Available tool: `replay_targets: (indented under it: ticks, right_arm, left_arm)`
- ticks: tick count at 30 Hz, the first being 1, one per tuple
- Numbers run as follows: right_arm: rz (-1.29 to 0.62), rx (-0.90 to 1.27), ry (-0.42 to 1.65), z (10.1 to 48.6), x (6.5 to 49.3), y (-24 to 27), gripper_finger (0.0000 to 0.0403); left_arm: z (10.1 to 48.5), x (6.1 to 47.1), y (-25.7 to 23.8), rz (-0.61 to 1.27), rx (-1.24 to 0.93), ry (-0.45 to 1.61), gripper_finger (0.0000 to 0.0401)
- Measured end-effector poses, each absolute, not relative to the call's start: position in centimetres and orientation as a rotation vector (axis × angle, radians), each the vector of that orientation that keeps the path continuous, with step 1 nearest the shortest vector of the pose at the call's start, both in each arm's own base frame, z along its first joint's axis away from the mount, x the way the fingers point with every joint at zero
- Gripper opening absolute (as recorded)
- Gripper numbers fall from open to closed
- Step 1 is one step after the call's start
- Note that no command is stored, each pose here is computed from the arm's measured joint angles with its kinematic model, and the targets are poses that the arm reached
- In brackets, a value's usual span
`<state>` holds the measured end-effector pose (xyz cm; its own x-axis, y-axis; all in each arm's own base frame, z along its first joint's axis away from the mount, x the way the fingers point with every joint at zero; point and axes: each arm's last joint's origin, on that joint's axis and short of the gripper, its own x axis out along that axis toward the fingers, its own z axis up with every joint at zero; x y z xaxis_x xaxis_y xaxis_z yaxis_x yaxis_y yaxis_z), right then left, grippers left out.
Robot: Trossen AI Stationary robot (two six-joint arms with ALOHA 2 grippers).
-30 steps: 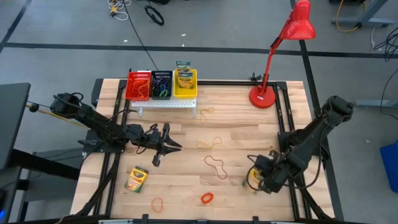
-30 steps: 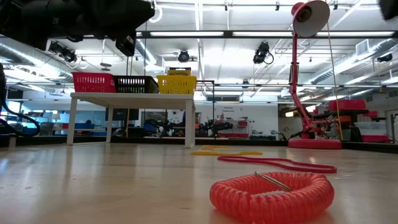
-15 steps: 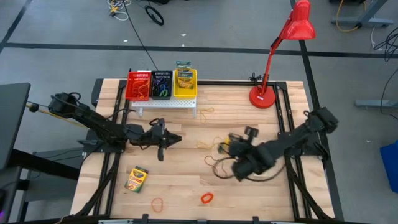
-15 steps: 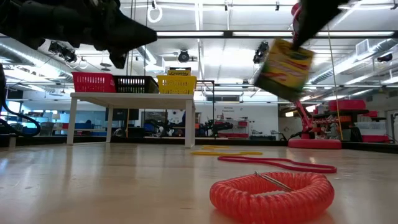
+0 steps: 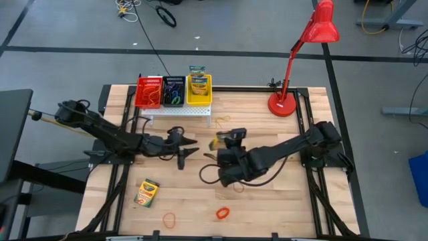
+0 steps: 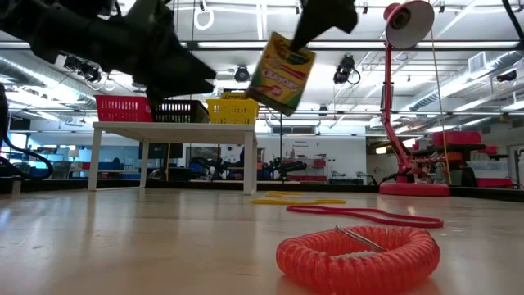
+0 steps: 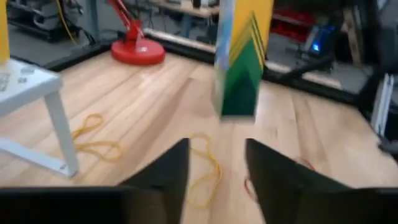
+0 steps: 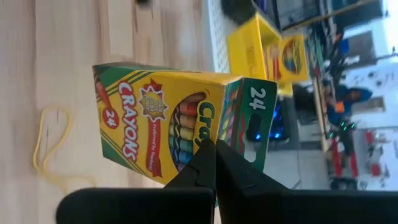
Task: Pick & Place Office Desk Supplies
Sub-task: Put the crayon box into the yellow bin on the shelf
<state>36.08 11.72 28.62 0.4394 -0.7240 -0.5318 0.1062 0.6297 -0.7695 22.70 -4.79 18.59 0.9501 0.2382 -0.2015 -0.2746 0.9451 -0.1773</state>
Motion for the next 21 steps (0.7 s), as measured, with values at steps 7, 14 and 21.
replay_targets:
  ticks: [7,14,21]
  right_arm:
    - [-0.549,-0.762,0.94,28.6,37.4,12.0,0.0]
    - [-0.546,-0.783,0.914,28.8,37.7,12.1,0.0]
    - [-0.532,-0.777,0.91,28.8,37.7,12.4,0.0]
  left_arm:
    - [18.7,25.0,-5.2,0.309,-0.2,0.138,0.0307]
    - [18.8,27.5,-5.7,0.357,-0.127,0.13,0.034]
    - [19.2,27.7,-6.1,0.359,-0.067,0.129,0.0254]
